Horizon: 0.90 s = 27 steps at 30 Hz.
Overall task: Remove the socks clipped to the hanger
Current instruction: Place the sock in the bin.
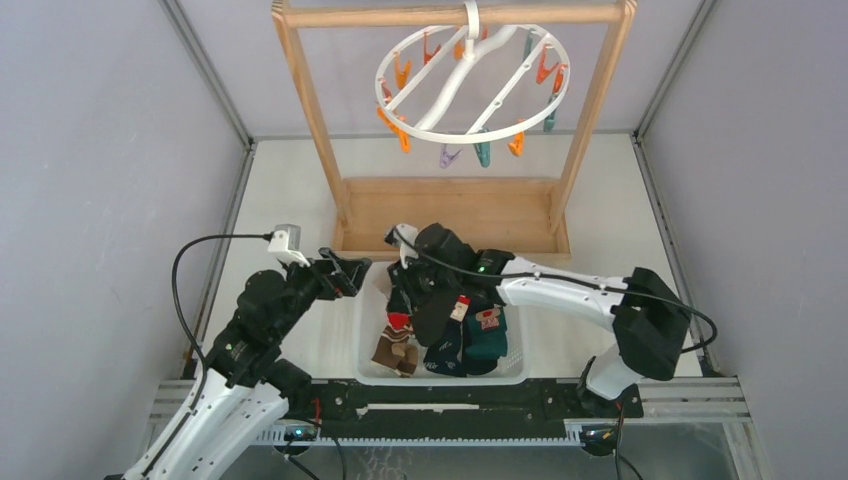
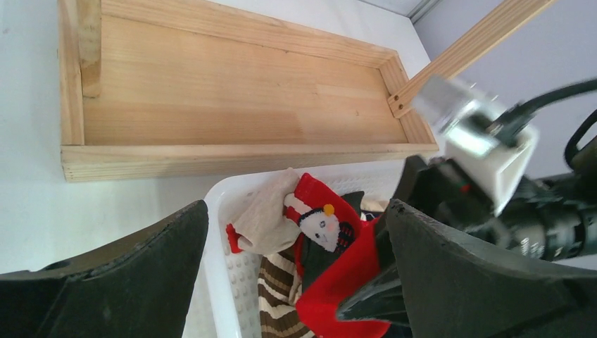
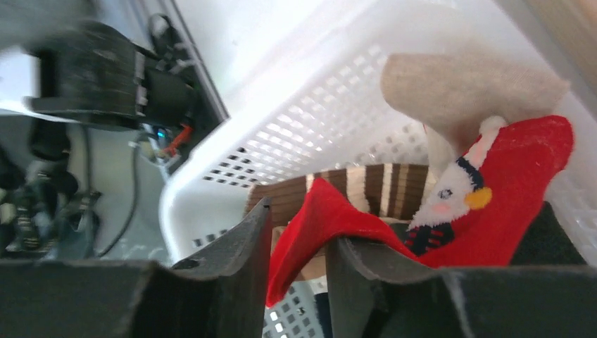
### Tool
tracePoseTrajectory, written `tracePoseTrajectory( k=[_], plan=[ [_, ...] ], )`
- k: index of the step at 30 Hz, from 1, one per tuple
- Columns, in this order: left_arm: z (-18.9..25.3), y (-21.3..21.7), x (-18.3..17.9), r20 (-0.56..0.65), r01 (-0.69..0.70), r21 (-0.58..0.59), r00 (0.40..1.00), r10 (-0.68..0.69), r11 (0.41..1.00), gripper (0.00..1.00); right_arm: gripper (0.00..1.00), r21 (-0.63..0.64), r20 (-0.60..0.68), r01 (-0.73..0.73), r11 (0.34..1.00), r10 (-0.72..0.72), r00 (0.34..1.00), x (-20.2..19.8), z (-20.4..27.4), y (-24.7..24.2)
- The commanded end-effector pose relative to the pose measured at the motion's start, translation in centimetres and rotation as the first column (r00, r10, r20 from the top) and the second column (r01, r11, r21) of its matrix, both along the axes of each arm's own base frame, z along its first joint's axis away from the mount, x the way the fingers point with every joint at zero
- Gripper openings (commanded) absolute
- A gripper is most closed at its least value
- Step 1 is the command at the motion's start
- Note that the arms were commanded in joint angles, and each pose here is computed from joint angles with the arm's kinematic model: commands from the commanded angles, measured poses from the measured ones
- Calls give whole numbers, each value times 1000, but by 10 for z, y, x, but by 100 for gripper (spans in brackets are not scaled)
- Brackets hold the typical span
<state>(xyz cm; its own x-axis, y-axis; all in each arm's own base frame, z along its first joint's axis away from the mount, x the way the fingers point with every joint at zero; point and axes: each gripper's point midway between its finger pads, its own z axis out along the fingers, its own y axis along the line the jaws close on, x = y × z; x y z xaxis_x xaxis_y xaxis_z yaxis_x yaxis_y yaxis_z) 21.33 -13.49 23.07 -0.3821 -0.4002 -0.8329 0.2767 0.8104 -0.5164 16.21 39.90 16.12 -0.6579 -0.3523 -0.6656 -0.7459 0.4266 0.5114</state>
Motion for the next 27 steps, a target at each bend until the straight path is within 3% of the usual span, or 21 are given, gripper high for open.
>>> tracePoseTrajectory(
  k=[1, 3, 10, 16, 27],
  plan=[
    [-5, -1, 3, -4, -7, -6, 1000, 7, 1000, 100, 49, -133, 130, 47, 990, -29, 991, 4, -14, -1],
    [-5, -1, 3, -3, -7, -7, 1000, 7, 1000, 100, 57, -176, 167, 70, 982, -41, 985, 2, -18, -7],
    [-9, -1, 3, -10, -7, -6, 1000, 7, 1000, 100, 53, -149, 335, 255, 955, -194, 922, 27, 22, -35],
    [-9, -1, 3, -11, -10, -9, 1000, 10, 1000, 100, 60, -84, 368, 284, 955, -235, 900, 36, 49, -39],
    [-17, -3, 5, -29, -11, -5, 1000, 11, 1000, 100, 43, -55, 289, 291, 955, -263, 920, 68, 29, -3]
  ],
)
